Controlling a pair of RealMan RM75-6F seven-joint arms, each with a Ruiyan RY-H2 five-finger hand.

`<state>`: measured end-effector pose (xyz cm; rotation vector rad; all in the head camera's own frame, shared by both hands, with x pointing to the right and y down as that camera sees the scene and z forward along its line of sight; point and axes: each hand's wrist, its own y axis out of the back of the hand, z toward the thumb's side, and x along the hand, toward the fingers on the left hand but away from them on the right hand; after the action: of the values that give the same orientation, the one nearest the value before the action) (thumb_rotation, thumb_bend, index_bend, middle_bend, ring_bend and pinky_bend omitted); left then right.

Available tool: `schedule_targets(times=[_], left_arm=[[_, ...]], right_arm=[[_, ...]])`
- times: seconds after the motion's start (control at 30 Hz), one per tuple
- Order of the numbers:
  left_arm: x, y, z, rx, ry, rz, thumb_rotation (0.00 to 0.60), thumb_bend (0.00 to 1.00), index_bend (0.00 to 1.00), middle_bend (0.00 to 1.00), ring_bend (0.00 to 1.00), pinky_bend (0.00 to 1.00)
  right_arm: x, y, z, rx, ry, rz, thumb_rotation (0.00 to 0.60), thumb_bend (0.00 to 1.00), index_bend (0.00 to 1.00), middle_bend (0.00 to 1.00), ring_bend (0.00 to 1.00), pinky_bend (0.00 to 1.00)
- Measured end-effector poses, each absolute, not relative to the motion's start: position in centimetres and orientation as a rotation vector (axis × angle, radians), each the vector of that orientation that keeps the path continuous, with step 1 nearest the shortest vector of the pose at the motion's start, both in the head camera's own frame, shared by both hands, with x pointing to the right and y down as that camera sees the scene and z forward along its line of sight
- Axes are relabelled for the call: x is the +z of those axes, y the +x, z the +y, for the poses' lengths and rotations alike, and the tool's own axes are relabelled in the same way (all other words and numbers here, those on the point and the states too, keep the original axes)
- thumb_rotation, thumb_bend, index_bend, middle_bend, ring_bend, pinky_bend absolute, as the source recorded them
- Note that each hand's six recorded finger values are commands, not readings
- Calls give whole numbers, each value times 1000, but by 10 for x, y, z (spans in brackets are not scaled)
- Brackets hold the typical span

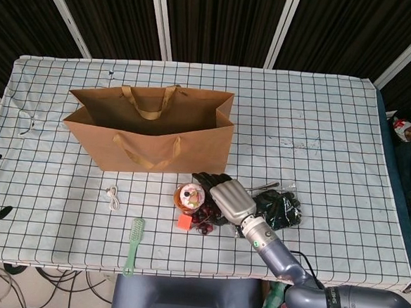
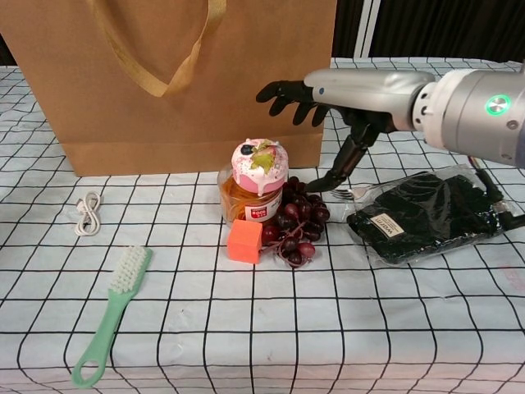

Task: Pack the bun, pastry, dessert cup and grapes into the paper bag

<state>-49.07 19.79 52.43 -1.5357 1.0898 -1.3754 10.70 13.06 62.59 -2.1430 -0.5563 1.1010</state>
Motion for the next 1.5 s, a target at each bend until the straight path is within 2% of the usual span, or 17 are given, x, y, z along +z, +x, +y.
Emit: schedule_targets(times=[0.33,0.77,1.3,1.5], left_arm=[[524,-492,196,-1370,-1518,1104,600,26,88,68,0,49],[524,-492,195,-1371,-1512,1116,600,26,92,68,0,50],[524,-492,195,-1375,-1511,1124,600,26,101,68,0,50],[524,-493,195,-1375,-1509,1128,600,26,104,68,0,50]], right_arm=[[638,83,128,1093,-2146,-521,600,138,93,162,213,187],[645,70,126,1088,-2136,-506,600,197,130,171,229,188],[652,66,126,1092,-2145,-505,600,268,224,308,379,228],[648,65,123,1068,-2138,-538,600,291,238,335,392,233]])
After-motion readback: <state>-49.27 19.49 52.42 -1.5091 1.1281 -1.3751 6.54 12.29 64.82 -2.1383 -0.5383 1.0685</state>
